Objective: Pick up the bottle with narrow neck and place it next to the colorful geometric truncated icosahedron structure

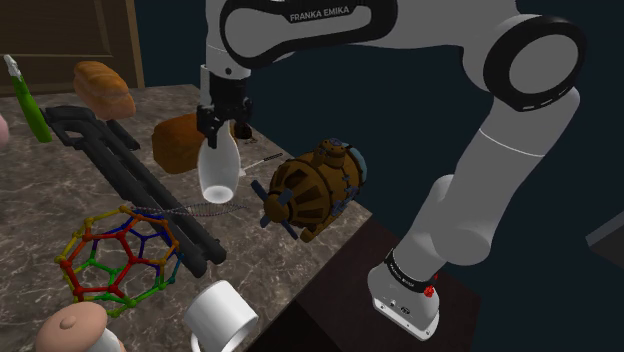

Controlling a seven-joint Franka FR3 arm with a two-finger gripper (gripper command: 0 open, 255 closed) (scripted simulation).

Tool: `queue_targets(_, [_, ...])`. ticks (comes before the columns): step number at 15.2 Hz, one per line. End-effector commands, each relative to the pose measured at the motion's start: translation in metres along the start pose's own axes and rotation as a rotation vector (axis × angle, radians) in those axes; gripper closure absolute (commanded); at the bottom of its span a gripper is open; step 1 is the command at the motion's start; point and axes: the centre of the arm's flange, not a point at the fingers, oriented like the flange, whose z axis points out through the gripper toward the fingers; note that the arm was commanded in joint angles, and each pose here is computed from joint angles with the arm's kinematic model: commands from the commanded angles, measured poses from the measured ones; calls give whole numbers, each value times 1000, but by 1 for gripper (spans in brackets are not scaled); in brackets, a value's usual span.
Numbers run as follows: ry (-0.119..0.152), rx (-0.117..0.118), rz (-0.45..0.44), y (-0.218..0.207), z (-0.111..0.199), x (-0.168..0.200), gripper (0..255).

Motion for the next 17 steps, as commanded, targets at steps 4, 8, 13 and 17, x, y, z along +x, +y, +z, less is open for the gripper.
queue_targets(4, [-19, -3, -4, -2, 9, -2, 0])
queue_targets(8, [-19, -3, -4, -2, -30, -1, 0])
queue_targets(13, [-19, -3, -4, -2, -41, -1, 0])
queue_targets(17, [-19, -3, -4, -2, -41, -1, 0])
